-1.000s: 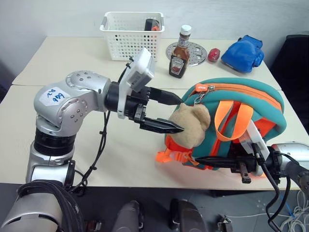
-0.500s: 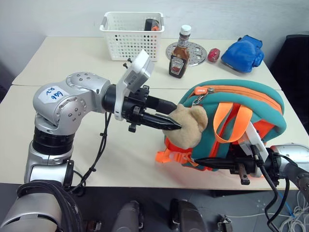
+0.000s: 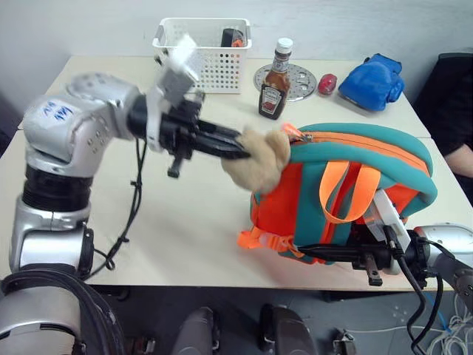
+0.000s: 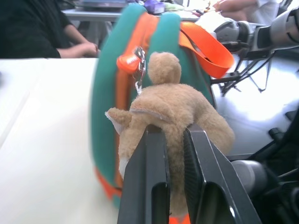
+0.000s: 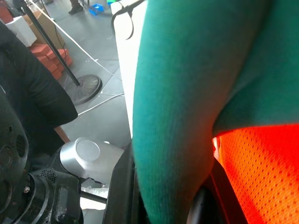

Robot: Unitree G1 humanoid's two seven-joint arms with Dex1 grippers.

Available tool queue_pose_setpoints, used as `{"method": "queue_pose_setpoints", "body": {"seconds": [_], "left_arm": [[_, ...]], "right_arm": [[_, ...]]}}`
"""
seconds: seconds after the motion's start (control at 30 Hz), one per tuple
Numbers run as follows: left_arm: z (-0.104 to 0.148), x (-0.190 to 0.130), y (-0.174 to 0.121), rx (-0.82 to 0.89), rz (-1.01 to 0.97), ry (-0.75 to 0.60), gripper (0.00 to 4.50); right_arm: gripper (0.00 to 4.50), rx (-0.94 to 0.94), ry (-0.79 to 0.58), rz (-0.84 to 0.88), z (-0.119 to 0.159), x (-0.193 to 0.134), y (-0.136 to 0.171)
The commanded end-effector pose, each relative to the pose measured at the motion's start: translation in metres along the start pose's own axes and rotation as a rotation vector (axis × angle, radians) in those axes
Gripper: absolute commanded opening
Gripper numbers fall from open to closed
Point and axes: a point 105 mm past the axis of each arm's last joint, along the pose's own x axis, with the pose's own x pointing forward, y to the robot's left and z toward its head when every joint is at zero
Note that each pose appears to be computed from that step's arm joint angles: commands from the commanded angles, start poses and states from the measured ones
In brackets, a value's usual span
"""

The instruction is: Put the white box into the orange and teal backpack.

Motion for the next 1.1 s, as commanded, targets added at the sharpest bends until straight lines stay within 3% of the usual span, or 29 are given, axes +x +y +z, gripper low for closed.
{"method": "queue_pose_setpoints", "body": {"seconds": [0.03,0.17,0.5,0.83,1.0,1.07,1.1], "left_arm": [[0.004,-0.016,0.003,0.043,0.017,0.029,0.08],[-0.014,-0.024,-0.002,0.020,-0.004,0.104,0.08],[-0.088,-0.034,0.005,0.063,0.046,0.390,0.08],[-0.167,0.020,-0.010,0.074,-0.008,0.447,0.08],[-0.168,0.031,-0.006,0.023,0.048,0.373,0.08],[-0.159,0.028,-0.005,-0.024,0.055,0.325,0.08],[-0.154,0.025,-0.005,-0.050,0.055,0.301,0.43]], "right_arm": [[0.06,-0.024,-0.053,-0.014,0.009,-0.001,0.003],[0.06,-0.020,-0.063,-0.025,0.009,0.000,0.004],[0.06,-0.016,-0.100,-0.067,0.010,0.000,0.001],[0.06,-0.016,-0.131,-0.118,0.013,0.000,-0.006],[0.06,0.013,-0.116,-0.159,0.008,-0.003,-0.011],[0.78,0.033,-0.092,-0.179,0.004,-0.006,-0.013],[1.03,0.038,-0.079,-0.190,0.002,-0.009,-0.013]]}}
